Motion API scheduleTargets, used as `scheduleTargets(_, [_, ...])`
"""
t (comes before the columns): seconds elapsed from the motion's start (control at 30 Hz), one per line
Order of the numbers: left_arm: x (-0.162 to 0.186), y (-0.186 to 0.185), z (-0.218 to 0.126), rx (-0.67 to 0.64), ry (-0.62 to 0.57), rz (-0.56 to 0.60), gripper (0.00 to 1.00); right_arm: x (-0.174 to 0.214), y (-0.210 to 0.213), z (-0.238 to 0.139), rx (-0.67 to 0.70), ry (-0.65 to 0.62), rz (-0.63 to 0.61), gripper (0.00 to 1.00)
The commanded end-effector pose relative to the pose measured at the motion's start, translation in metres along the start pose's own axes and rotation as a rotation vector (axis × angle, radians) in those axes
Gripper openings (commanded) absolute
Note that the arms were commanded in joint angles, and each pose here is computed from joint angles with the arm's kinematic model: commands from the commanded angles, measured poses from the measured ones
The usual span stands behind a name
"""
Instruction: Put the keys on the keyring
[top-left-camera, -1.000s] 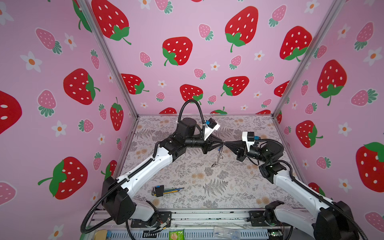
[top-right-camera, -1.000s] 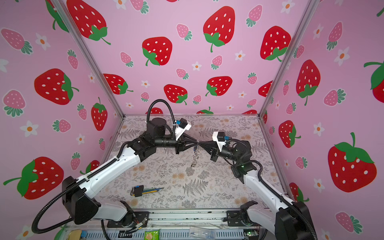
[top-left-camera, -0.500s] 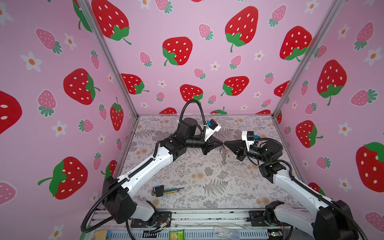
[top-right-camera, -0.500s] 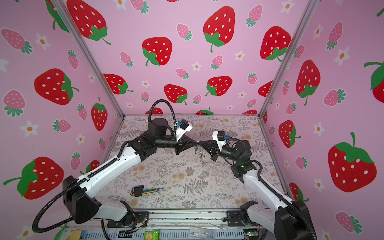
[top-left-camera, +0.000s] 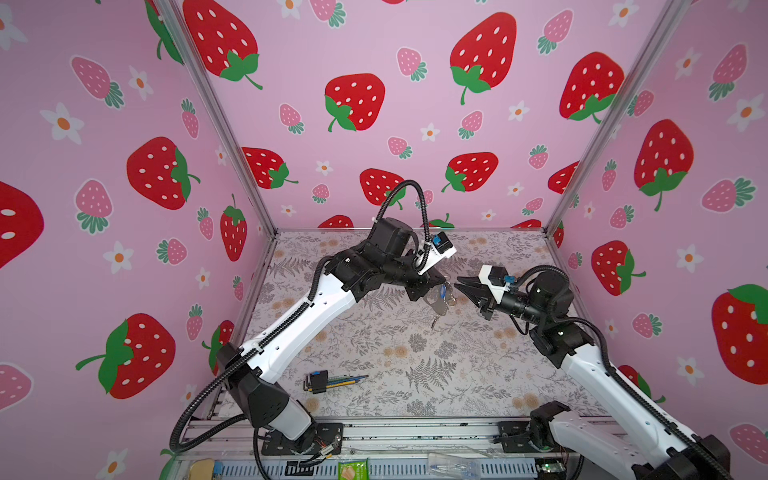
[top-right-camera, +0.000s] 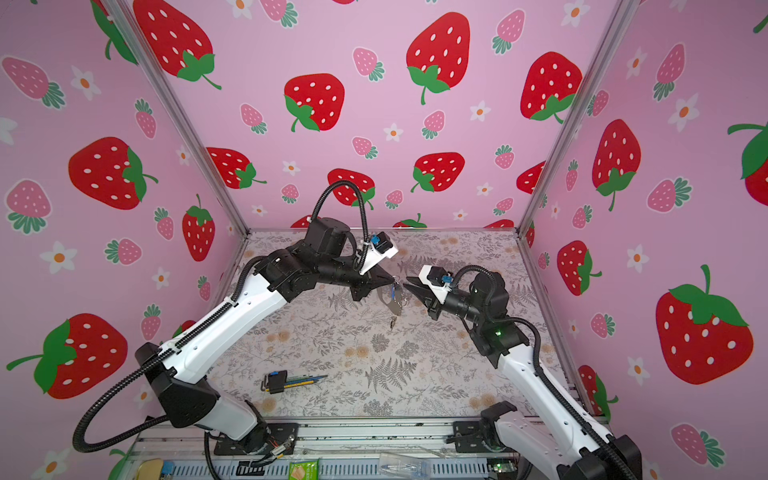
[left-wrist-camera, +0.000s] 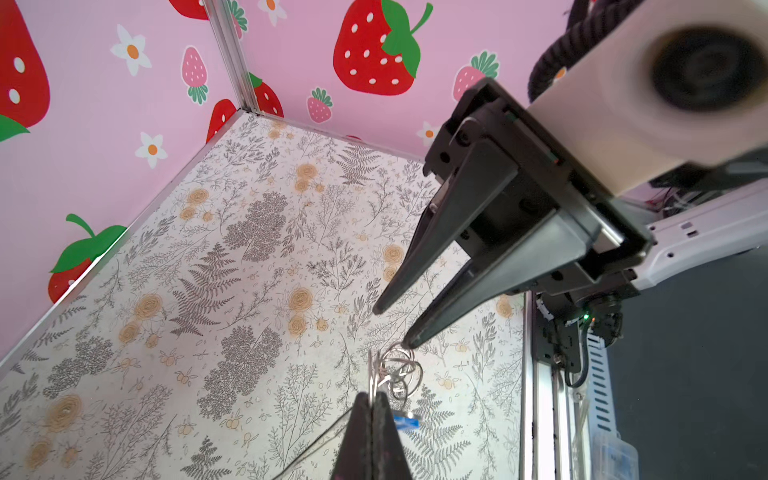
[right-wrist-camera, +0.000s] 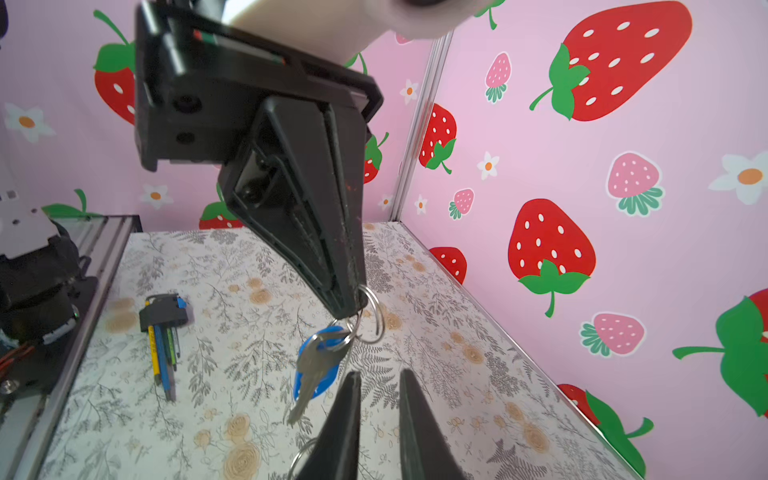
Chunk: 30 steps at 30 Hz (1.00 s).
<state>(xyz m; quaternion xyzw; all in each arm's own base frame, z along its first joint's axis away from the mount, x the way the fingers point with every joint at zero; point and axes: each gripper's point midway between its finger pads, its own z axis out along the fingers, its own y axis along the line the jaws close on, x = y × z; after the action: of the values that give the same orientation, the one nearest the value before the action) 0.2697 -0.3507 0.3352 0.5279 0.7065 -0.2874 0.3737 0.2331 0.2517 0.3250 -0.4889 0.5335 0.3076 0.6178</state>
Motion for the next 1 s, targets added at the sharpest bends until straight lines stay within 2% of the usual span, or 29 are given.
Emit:
scheduleTargets(0.0, [0.020, -0.009, -0.002, 0.004, 0.149, 0.066, 0.00, -0.003, 0.005, -0.001, -0.021, 0.025, -0.082, 0.18])
scheduleTargets(0.53, [0.011, -0.021, 0.003, 0.028, 0.179, 0.107, 0.00, -0.005, 0.020, 0.005, -0.091, 0.006, -0.087, 0.16])
scheduleTargets(0.77, [0.011, -0.027, 0.007, 0.042, 0.191, 0.120, 0.00, -0.003, 0.019, 0.006, -0.080, 0.018, -0.087, 0.16])
scheduleTargets(0.97, [0.012, -0.031, 0.012, 0.043, 0.207, 0.143, 0.00, -0.002, 0.019, 0.007, -0.084, 0.024, -0.082, 0.11])
